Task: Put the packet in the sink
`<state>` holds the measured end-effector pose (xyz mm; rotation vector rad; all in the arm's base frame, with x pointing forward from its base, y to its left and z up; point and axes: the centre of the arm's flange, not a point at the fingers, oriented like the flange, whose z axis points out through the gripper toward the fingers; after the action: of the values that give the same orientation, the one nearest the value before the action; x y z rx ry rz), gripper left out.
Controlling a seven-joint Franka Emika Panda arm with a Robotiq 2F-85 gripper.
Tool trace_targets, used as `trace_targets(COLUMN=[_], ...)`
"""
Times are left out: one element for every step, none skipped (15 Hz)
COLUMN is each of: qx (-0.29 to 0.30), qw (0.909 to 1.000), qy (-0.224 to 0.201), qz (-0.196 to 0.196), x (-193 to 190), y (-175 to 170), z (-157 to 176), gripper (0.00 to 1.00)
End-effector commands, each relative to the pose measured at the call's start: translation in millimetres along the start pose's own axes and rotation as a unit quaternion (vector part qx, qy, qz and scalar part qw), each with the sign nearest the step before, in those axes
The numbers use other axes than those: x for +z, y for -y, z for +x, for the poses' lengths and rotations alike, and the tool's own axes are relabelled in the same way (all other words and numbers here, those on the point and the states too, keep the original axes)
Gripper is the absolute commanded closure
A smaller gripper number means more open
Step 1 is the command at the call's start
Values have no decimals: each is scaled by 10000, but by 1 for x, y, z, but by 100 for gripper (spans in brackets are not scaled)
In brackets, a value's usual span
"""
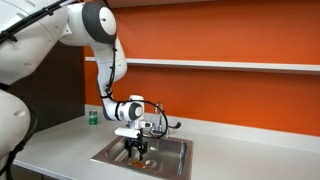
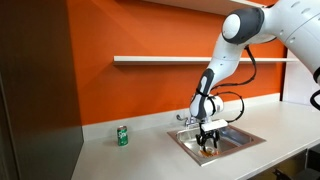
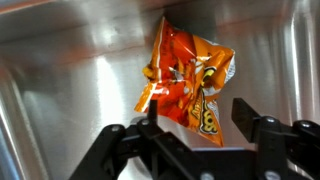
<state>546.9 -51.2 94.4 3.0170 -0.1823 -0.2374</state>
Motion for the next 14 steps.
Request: trace_targets(qx=[176,186,201,203,210,227,267,289,319,346,375,411,457,490], qw=[9998,9997,9996,9996,9995,9994,9992,9991,9990,9989,9988,9986,9983,9981], qy=[-85,-128,-179,-216,-253,-272,-301,-305,-303,-309,-315,-333,-344,-350], qz=[-28,-7,-15,-6,-4,2,-9,6,-3,-37,-59,-85,-98,-104], x=[-37,-43,-50,-56,-62,-67,-73,-77,-82,-86,-91,-96,-101,-106], y=[-3,-3,-2,-2,-2,-2,-2,-3,-4,-4,-6,-8,-10,-12], z=[-7,-7,-8,-8,-9,-10,-12,-15,-19,-23,-29,-34,-39,-44], gripper=[0,0,0,0,0,0,0,0,0,0,0,0,0,0])
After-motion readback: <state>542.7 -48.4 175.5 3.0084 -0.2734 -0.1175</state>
